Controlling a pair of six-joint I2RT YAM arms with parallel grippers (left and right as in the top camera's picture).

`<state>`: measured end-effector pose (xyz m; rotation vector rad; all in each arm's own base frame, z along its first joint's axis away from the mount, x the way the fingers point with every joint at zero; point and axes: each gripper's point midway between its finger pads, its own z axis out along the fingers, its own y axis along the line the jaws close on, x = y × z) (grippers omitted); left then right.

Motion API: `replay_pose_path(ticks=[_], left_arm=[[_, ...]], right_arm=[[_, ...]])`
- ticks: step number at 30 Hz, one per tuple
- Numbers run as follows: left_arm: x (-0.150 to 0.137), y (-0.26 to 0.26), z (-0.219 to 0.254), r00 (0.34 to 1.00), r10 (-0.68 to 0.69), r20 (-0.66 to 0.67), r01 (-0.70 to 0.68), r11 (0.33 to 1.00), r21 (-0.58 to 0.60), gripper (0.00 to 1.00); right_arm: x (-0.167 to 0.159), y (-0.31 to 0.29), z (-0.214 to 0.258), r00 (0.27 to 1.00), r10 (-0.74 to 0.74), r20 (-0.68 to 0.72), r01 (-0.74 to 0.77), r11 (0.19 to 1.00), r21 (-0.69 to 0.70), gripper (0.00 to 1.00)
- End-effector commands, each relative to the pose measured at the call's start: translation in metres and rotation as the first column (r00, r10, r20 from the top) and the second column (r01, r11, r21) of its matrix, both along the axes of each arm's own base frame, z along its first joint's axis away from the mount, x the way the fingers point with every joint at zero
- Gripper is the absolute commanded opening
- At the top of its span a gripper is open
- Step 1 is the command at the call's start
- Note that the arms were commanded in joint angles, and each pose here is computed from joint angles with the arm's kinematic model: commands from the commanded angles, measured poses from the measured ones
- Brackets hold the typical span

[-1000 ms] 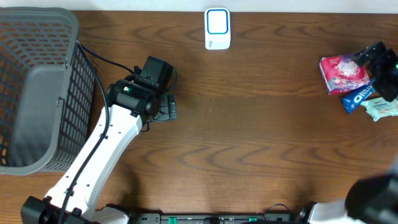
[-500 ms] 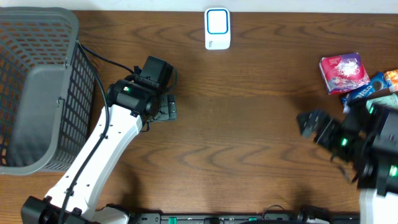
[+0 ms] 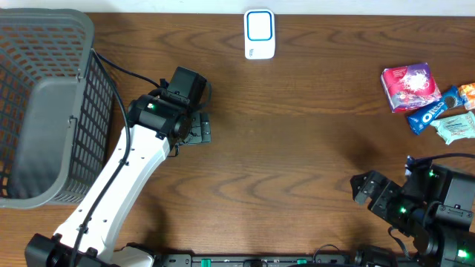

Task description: Scan the item barcode

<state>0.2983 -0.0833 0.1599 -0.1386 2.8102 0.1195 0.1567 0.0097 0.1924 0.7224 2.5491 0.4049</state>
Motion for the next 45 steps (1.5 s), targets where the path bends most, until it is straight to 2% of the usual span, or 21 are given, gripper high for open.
replay_pose_path(ticks=[1,5,8,12,15,19,24,29,31,34,38,45], left_arm=[[0.000,0.001,0.000,1.000,0.006,0.000,-0.006,1.000,0.011,0.98],[0.000,0.001,0.000,1.000,0.006,0.000,-0.006,1.000,0.011,0.98],[0.000,0.001,0.000,1.000,0.006,0.000,-0.006,1.000,0.011,0.98],[0.000,0.001,0.000,1.000,0.006,0.000,-0.006,1.000,0.011,0.98],[0.000,0.001,0.000,1.000,0.006,0.000,-0.006,1.000,0.011,0.98],[0.000,0.001,0.000,1.000,0.006,0.000,-0.006,1.000,0.011,0.98],[0.000,0.001,0.000,1.000,0.006,0.000,-0.006,1.000,0.011,0.98],[0.000,0.001,0.000,1.000,0.006,0.000,-0.006,1.000,0.011,0.98],[0.000,0.001,0.000,1.000,0.006,0.000,-0.006,1.000,0.011,0.98],[0.000,0.001,0.000,1.000,0.006,0.000,-0.006,1.000,0.011,0.98],[0.000,0.001,0.000,1.000,0.006,0.000,-0.006,1.000,0.011,0.98],[0.000,0.001,0.000,1.000,0.005,0.000,-0.005,1.000,0.011,0.98]], right_arm=[[-0.003,-0.011,-0.005,1.000,-0.016,-0.020,0.015,0.997,-0.069,0.99],[0.004,-0.010,-0.002,1.000,0.002,0.016,-0.001,0.997,-0.071,0.99],[0.023,0.005,0.007,0.977,0.153,0.147,-0.140,0.986,-0.095,0.99],[0.045,0.030,0.012,0.865,0.364,0.346,-0.317,0.930,-0.186,0.99],[0.053,0.040,0.011,0.774,0.416,0.477,-0.328,0.908,-0.259,0.99],[0.063,0.043,0.011,0.629,0.434,0.645,-0.272,0.900,-0.340,0.99],[0.072,0.043,0.011,0.486,0.443,0.753,-0.202,0.896,-0.396,0.99],[0.074,0.045,0.004,0.401,0.530,0.747,-0.170,0.844,-0.508,0.99],[0.075,0.043,-0.002,0.391,0.573,0.720,-0.156,0.812,-0.562,0.99],[0.079,0.027,-0.008,0.431,0.541,0.722,-0.063,0.816,-0.574,0.99],[0.083,0.019,-0.011,0.437,0.524,0.731,-0.015,0.817,-0.577,0.99],[0.089,-0.002,-0.034,0.534,0.407,0.741,0.078,0.849,-0.523,0.99]])
